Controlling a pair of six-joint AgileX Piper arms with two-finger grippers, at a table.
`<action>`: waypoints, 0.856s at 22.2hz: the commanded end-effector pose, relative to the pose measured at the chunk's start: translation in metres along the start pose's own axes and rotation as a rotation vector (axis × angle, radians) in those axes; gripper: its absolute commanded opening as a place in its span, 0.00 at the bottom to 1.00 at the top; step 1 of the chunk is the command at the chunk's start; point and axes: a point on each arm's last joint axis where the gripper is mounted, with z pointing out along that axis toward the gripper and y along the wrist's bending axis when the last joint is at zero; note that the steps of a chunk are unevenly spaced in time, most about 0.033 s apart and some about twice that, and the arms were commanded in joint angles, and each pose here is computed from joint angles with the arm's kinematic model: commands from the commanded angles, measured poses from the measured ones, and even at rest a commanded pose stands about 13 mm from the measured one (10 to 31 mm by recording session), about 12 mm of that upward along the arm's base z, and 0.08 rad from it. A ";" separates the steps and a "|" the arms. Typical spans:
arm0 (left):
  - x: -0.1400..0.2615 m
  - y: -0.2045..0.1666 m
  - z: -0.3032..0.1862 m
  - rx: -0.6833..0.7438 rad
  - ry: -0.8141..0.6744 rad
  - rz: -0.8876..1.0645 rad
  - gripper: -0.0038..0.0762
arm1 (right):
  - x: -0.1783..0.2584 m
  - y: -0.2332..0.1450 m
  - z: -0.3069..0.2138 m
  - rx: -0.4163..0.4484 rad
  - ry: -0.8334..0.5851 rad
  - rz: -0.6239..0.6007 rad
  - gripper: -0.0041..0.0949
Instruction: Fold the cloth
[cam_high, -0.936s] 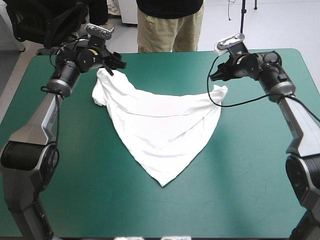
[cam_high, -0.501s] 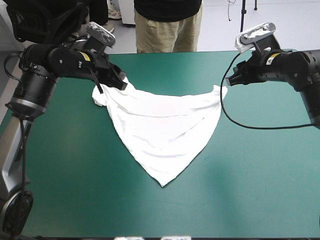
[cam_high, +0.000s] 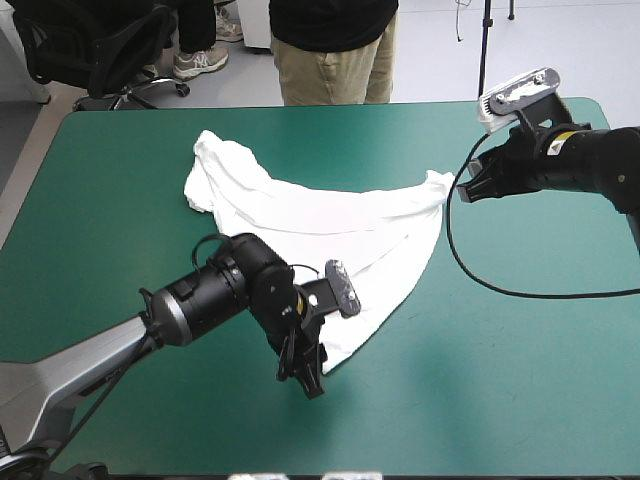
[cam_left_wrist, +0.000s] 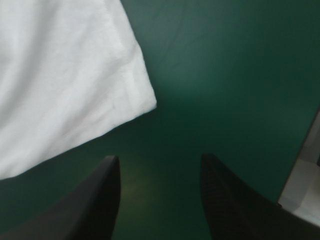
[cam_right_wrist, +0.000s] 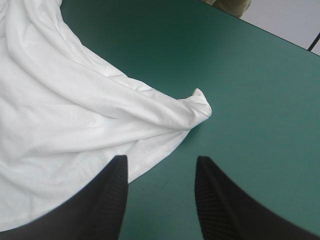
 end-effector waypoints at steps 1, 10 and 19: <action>0.000 -0.003 0.015 -0.063 -0.167 -0.021 0.50 | -0.008 0.000 -0.019 0.025 -0.101 -0.005 0.45; -0.007 0.010 0.089 -0.058 -0.100 -0.050 0.50 | -0.008 0.000 -0.019 0.019 -0.103 0.000 0.45; -0.003 0.010 0.103 -0.022 -0.019 -0.122 0.03 | -0.010 -0.013 -0.002 0.090 -0.092 0.032 0.45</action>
